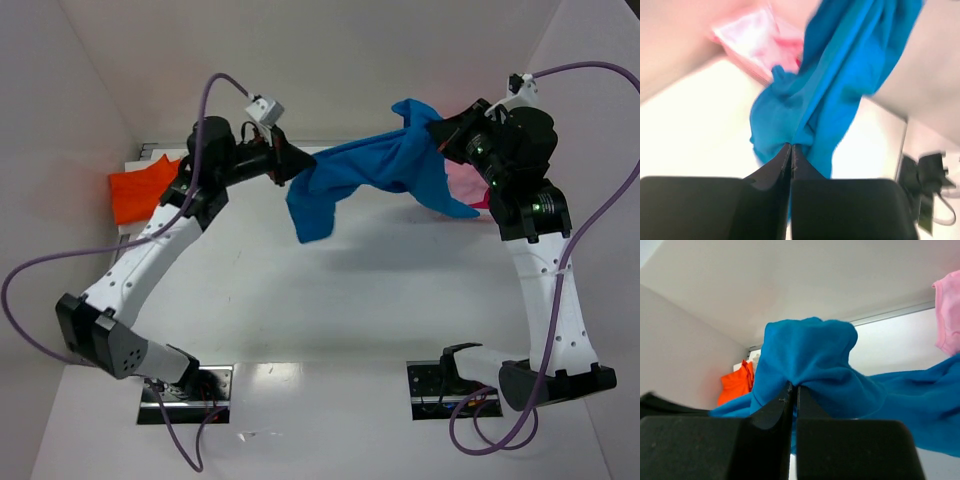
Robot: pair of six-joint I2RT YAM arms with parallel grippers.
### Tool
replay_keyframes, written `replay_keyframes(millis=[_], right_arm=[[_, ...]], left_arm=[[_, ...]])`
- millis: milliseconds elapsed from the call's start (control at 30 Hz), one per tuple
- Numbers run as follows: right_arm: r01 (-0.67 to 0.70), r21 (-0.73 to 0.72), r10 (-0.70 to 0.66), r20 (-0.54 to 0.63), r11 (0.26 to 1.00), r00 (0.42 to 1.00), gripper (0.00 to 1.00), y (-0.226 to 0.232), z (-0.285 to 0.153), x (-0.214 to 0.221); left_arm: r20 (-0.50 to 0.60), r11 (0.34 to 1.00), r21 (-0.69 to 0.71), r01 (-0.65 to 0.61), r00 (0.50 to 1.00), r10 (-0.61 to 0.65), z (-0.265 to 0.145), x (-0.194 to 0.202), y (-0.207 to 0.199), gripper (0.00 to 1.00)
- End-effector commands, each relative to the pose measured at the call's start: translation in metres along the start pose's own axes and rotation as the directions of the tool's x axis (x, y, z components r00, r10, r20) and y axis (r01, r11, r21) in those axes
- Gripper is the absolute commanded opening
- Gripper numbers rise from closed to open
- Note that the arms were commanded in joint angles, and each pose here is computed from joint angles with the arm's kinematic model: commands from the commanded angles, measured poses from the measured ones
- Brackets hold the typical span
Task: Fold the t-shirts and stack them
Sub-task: Move the tshirt to the center of the board
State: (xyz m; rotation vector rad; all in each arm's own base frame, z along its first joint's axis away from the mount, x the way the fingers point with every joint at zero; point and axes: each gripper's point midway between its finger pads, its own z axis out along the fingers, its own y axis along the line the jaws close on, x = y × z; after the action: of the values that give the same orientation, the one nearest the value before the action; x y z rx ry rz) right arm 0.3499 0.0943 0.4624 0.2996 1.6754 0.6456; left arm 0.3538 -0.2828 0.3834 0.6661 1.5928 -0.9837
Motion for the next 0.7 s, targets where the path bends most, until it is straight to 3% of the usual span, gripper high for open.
replay_keyframes(millis=[0, 167, 367, 567, 667], right_arm=[[0.037, 0.001, -0.036, 0.116, 0.999, 0.993, 0.0, 0.005, 0.001, -0.029], [0.057, -0.044, -0.046, 0.22, 0.997, 0.974, 0.0, 0.026, -0.001, -0.066], [0.042, -0.249, 0.031, 0.28, 0.968, 0.96, 0.0, 0.076, -0.008, -0.096], [0.038, -0.284, 0.056, 0.316, 0.958, 0.947, 0.0, 0.089, -0.019, -0.111], [0.035, -0.279, 0.055, 0.31, 0.96, 0.949, 0.0, 0.088, -0.018, -0.109]], left_arm=[[0.075, 0.986, -0.163, -0.021, 0.997, 0.034, -0.029, -0.047, 0.012, 0.0], [0.157, 0.915, -0.403, 0.007, 0.986, 0.061, -0.083, -0.104, 0.037, 0.0], [0.252, 0.807, -0.59, 0.004, 0.951, 0.18, -0.142, -0.17, 0.038, 0.0], [0.276, 0.812, -0.584, -0.011, 0.938, 0.211, -0.151, -0.184, 0.025, 0.0], [0.223, 0.93, -0.363, -0.064, 0.963, 0.153, -0.116, -0.155, 0.001, 0.0]])
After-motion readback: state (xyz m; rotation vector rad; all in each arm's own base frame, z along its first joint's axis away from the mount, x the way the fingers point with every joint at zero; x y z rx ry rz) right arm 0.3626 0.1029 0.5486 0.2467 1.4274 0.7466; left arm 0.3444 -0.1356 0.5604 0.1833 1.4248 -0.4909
